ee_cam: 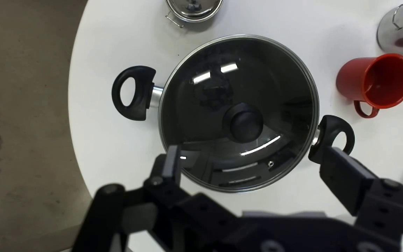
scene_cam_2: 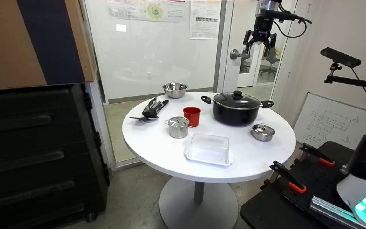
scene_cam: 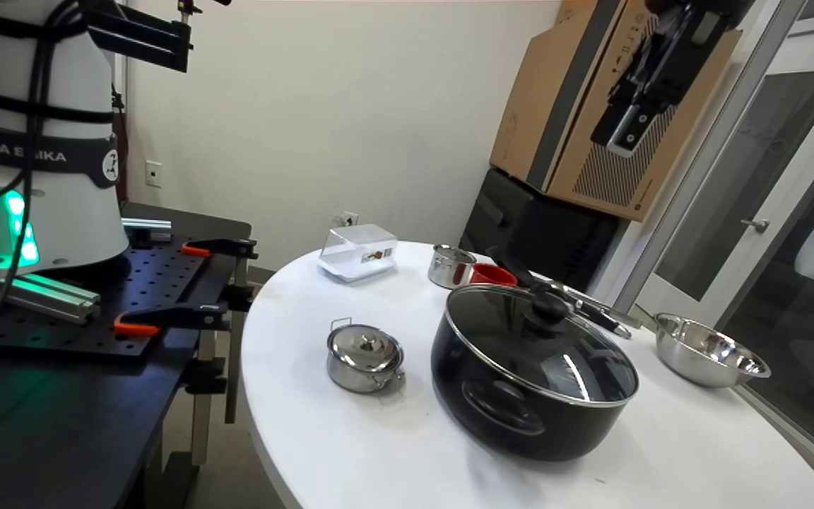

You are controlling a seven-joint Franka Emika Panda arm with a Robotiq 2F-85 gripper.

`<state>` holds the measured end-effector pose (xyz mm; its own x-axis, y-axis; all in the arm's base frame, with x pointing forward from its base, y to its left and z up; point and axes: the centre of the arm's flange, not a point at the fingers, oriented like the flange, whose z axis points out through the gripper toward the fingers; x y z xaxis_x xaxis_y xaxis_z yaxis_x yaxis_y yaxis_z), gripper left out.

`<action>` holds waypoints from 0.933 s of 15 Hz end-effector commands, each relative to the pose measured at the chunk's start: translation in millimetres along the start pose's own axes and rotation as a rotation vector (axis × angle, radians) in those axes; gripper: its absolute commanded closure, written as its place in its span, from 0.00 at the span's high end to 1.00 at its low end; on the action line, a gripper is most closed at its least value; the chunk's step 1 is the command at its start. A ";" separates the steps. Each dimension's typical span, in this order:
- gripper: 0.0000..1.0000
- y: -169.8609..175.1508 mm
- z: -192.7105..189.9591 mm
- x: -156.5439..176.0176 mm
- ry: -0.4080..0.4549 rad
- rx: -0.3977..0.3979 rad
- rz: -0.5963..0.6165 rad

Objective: Remove the lid from the pot and put it on the table, pick up the lid and put it back on the pot

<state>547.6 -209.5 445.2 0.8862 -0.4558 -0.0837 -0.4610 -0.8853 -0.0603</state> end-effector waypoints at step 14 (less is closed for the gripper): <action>1.00 -44.8 128.8 15.6 0.036 -0.099 -0.161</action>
<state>573.4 -165.2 335.6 0.9454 -0.3174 -0.0742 -0.3188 -0.9478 -0.0081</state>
